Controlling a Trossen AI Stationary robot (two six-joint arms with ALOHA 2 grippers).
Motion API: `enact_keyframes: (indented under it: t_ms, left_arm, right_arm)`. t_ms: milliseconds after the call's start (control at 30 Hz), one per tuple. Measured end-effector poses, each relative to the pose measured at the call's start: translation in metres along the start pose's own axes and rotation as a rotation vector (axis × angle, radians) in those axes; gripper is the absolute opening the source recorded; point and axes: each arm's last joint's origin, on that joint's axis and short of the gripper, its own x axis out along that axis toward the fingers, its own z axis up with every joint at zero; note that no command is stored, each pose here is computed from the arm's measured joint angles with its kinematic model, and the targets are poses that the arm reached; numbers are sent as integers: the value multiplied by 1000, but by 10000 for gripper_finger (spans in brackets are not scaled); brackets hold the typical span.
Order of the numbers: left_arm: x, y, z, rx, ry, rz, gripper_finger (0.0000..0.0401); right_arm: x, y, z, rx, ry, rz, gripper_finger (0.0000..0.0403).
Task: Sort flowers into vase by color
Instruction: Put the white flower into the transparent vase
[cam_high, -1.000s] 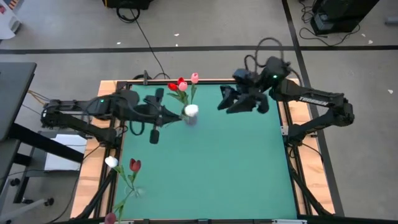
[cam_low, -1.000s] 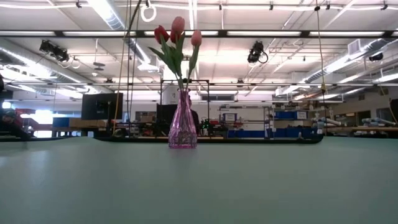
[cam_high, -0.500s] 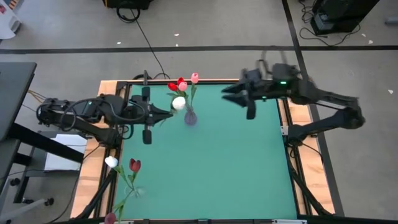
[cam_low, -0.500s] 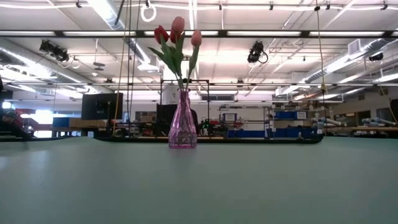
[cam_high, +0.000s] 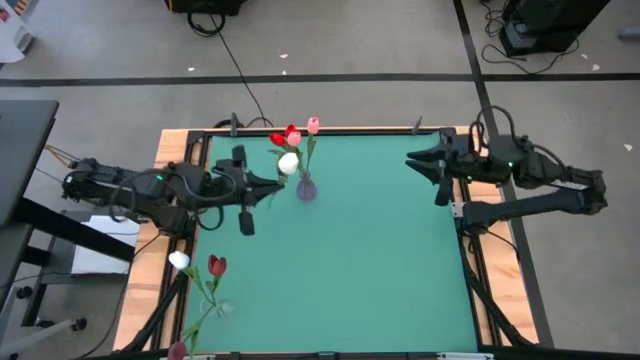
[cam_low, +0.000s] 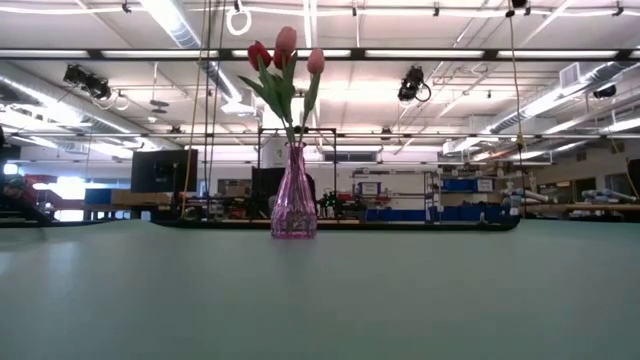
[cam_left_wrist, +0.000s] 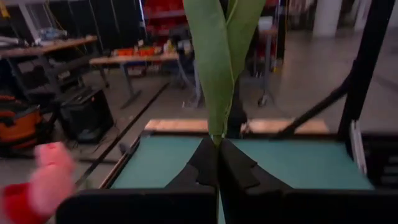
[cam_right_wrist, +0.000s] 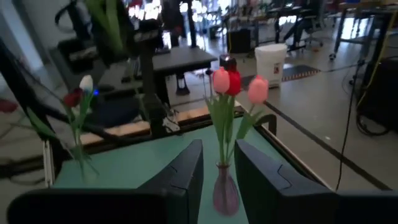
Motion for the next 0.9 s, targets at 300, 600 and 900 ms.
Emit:
enact_keyframes:
  t_ms: [300,600,900]
  left_arm:
    - [8,-7,-40,-96,-220,-15,1]
    - [-17,5,-29,-133,-306,-15,3]
    - [-57,13,-23,-113,-323,-70,4]
  right_arm:
    - [-16,-11,-42,-9,-1,-23,103]
    - [-17,-11,-44,-8,1,-8,103]
    - [-16,-10,-44,-8,5,13,104]
